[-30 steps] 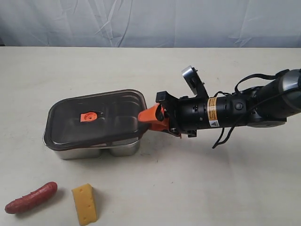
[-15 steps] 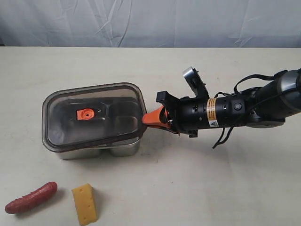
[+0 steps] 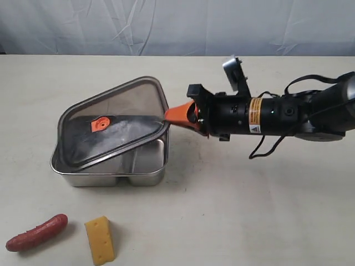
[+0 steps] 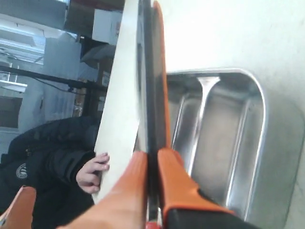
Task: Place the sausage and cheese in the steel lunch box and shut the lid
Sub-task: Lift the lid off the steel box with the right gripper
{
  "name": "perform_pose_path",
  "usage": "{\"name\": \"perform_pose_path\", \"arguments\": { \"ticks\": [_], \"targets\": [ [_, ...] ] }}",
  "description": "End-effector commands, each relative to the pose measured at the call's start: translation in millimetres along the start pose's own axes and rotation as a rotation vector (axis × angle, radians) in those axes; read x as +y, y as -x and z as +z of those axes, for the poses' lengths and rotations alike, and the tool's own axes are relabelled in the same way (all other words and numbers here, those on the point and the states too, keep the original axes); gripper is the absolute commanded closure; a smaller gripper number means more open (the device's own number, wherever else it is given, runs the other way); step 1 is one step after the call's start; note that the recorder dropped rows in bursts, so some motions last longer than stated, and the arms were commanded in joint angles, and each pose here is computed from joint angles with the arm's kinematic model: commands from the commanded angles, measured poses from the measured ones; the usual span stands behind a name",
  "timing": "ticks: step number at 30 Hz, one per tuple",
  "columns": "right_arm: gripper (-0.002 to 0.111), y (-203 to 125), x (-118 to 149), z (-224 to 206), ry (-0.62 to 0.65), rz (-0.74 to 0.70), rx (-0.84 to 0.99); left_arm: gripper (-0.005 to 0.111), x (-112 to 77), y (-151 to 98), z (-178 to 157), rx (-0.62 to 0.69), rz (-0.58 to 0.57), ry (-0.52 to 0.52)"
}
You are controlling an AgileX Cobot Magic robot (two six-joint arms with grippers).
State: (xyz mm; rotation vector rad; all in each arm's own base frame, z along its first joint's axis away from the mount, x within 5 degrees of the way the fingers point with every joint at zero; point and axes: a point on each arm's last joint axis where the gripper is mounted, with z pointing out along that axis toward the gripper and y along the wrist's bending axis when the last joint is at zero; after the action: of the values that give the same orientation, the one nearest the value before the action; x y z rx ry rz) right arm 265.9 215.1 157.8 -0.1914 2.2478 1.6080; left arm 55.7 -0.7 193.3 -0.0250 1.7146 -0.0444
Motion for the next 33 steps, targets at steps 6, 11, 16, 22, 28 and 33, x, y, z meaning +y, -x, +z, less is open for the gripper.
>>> {"name": "perform_pose_path", "arguments": {
  "ticks": [6,11,16,22,28,33],
  "targets": [
    [0.109,61,55,-56,-0.286,-0.372,-0.231,0.107,-0.5,-1,0,-0.006,-0.008,-0.009],
    [0.109,72,98,-81,-0.358,-0.616,-0.261,0.107,-0.5,-1,0,-0.006,-0.008,-0.009],
    [0.109,72,123,-101,-0.435,-0.813,-0.267,0.107,-0.5,-1,0,-0.006,-0.008,-0.009],
    [0.109,72,130,-108,-0.468,-0.922,-0.281,0.107,-0.5,-1,0,-0.006,-0.008,-0.009],
    [0.109,69,104,-110,-0.64,-1.058,-0.24,0.107,-0.5,-1,0,-0.006,-0.008,-0.009],
    [0.109,43,62,-112,-0.796,-1.205,-0.058,0.107,-0.5,-1,0,-0.006,-0.008,-0.009]
  ]
}}
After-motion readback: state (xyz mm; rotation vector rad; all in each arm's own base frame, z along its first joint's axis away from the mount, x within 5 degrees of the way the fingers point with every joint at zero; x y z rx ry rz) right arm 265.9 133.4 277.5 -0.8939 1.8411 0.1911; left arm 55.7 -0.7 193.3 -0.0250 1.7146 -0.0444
